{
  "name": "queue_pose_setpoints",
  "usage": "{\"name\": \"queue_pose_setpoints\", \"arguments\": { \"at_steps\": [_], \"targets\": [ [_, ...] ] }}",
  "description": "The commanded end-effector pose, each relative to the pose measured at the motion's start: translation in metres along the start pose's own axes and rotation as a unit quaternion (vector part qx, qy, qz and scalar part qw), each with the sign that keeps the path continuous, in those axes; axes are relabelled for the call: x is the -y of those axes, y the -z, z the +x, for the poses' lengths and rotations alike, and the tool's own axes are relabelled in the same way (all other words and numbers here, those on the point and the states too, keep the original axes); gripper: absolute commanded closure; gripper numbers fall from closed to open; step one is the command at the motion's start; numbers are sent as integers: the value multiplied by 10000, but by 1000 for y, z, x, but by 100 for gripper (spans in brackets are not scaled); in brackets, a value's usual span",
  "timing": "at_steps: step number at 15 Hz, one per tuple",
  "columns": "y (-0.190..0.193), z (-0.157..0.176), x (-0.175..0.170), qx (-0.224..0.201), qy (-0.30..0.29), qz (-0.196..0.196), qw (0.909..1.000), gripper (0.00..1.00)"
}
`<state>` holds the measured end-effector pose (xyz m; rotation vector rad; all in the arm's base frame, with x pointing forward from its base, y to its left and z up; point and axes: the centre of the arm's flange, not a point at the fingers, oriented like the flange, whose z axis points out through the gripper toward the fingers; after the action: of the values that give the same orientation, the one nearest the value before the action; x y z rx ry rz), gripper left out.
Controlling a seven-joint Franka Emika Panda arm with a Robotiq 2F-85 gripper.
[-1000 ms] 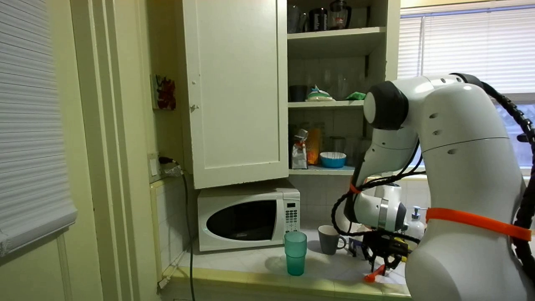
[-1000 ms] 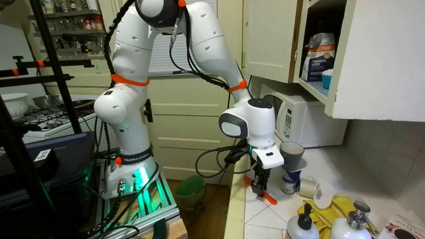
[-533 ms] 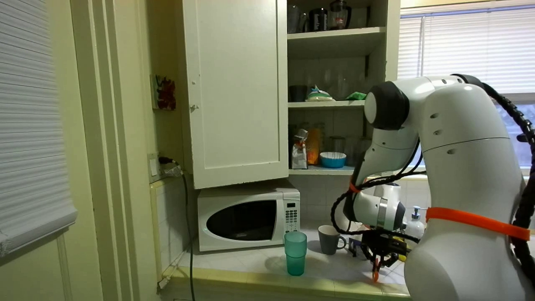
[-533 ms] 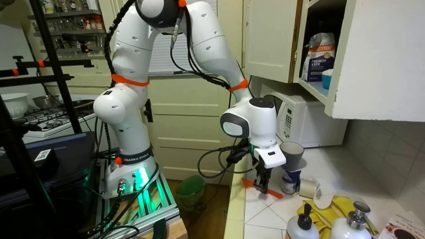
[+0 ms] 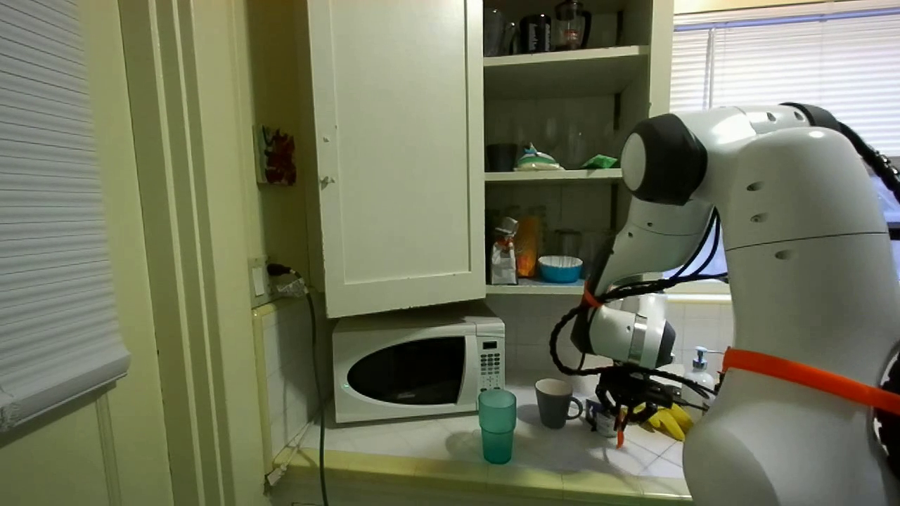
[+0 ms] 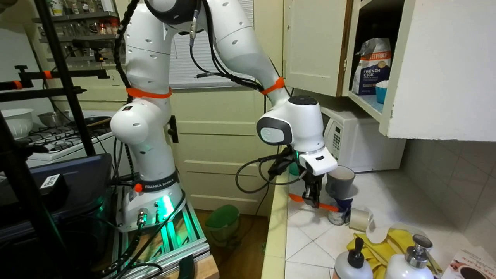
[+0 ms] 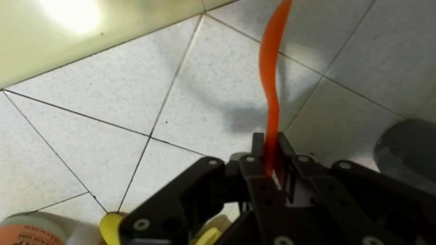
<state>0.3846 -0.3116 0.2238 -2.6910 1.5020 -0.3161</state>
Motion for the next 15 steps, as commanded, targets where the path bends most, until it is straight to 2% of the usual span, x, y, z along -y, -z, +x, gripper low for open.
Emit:
{"name": "queue_pose_setpoints", "arguments": {
  "at_steps": [1,6,12,15],
  "targets": [
    [43,-14,10,-282,-69,45,9996,97],
    [67,-9,26,-1007,-242,47,9946,97],
    [73,-1,45,-2078,-516,240,9765,97],
    [74,0,49,-2469,-609,425,9662,97]
  ]
}}
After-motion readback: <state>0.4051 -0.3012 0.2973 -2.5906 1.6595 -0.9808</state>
